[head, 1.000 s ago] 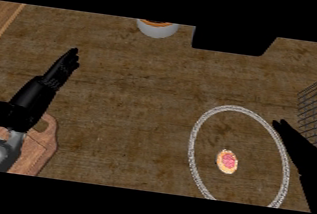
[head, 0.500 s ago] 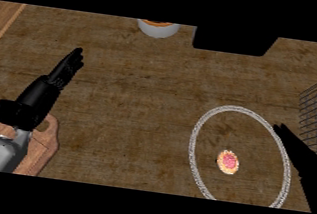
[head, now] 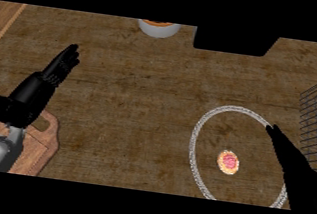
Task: Pick the cupcake from the placemat and place it in the basket
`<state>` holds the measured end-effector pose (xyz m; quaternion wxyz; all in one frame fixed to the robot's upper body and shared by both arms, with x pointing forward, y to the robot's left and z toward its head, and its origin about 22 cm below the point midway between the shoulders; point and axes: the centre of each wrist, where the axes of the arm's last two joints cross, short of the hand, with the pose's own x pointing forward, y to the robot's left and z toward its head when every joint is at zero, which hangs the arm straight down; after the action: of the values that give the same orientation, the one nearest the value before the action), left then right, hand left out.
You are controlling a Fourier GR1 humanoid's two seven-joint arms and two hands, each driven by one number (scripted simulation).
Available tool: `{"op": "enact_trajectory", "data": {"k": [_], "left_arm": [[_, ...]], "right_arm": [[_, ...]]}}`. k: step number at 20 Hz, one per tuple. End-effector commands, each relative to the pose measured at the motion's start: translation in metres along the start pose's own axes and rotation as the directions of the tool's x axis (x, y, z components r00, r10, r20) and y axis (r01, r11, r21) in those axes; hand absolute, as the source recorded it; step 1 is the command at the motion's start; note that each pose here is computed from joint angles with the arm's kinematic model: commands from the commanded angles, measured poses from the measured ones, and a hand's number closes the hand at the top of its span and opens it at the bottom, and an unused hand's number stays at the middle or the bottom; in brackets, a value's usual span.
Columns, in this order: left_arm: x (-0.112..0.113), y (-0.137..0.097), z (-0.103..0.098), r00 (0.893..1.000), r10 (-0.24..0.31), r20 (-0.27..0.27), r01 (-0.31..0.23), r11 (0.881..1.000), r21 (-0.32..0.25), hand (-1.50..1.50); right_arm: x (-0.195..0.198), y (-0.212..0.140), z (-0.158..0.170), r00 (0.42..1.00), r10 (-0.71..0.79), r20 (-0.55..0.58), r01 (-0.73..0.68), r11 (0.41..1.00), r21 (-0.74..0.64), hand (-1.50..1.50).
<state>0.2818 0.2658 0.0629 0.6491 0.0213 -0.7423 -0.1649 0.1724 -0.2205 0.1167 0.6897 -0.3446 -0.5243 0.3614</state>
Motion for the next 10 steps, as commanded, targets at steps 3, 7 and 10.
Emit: {"op": "enact_trajectory", "data": {"k": [3,7,10], "left_arm": [[-0.003,0.002,0.012,1.0,0.009,0.016,-0.009,1.0,-0.001,0.0],[-0.019,-0.026,0.009,1.0,-0.019,0.012,0.019,1.0,-0.003,0.0],[-0.004,0.008,0.001,1.0,0.016,0.001,-0.016,1.0,-0.004,0.0]], "right_arm": [[-0.025,0.034,-0.018,1.0,0.021,-0.014,-0.022,0.999,-0.037,-1.5],[-0.018,0.04,-0.034,1.0,0.022,0.004,-0.022,0.999,-0.034,-1.5],[-0.039,0.052,-0.023,0.999,-0.002,0.038,0.003,1.0,-0.031,-1.5]]}}
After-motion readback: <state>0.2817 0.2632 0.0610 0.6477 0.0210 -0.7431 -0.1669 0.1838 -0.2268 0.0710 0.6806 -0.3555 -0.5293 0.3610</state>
